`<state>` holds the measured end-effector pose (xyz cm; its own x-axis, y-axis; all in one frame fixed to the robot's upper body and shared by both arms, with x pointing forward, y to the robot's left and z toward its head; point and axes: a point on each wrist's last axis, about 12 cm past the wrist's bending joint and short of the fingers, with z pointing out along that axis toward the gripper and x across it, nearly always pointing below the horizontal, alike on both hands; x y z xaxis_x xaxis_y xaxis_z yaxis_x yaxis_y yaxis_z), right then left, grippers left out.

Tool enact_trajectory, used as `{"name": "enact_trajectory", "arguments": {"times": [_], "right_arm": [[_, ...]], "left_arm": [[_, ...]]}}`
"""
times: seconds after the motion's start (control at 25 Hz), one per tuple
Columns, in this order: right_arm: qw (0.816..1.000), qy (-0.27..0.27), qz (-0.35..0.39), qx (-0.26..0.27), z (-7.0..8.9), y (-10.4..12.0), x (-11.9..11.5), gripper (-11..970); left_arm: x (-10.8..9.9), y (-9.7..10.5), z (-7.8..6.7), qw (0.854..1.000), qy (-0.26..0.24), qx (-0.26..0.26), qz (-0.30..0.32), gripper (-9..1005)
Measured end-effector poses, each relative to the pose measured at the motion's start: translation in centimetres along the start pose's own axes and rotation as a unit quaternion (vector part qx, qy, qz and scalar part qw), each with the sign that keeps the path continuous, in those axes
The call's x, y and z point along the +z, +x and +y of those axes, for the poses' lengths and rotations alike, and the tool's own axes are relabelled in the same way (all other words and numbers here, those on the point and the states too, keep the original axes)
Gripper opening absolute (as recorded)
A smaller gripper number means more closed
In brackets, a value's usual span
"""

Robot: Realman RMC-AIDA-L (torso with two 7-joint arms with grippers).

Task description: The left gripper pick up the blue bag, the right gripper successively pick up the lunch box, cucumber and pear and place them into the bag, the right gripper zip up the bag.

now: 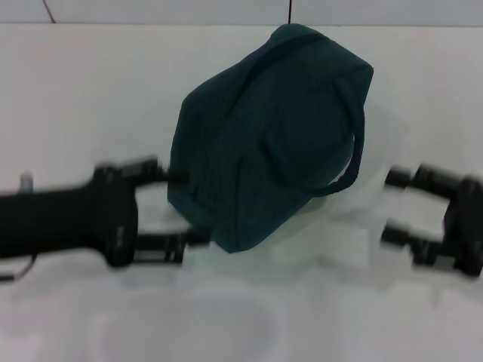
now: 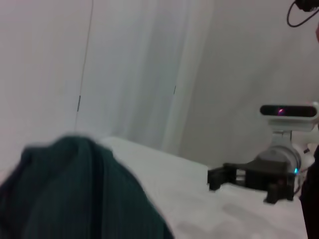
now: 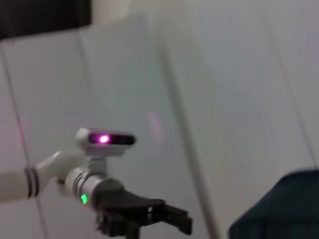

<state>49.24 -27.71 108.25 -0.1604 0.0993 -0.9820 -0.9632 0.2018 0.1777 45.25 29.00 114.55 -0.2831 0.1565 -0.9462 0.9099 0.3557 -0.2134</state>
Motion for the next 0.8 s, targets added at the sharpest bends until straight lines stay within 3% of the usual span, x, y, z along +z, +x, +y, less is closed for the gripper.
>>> {"name": "enact_trajectory", "arguments": {"times": [0.08, 0.12, 0.28, 0.4, 0.8], "right_arm": [[1.0, -0.002, 0.018, -0.006, 0.6, 1.1, 0.0, 782], [1.0, 0.001, 0.029, -0.009, 1.0, 1.8, 0.1, 782], [0.997, 0.035, 0.064, -0.014, 1.6, 4.3, 0.5, 782], [0.994, 0.059, 0.087, -0.019, 2.0, 5.8, 0.8, 783], [0.991, 0.081, 0.109, -0.022, 2.6, 7.2, 0.3, 783]], "left_arm": [[-0.2, 3.3, 0.0, 1.0, 0.006, -0.019, 0.011, 890], [-0.2, 3.3, 0.0, 1.0, 0.006, -0.019, 0.011, 890], [0.0, 7.6, 0.2, 0.999, 0.004, -0.043, 0.019, 890], [0.5, 9.5, 0.9, 0.998, -0.002, -0.057, 0.023, 890], [0.6, 10.0, 1.8, 0.998, -0.017, -0.052, 0.032, 890]]}}
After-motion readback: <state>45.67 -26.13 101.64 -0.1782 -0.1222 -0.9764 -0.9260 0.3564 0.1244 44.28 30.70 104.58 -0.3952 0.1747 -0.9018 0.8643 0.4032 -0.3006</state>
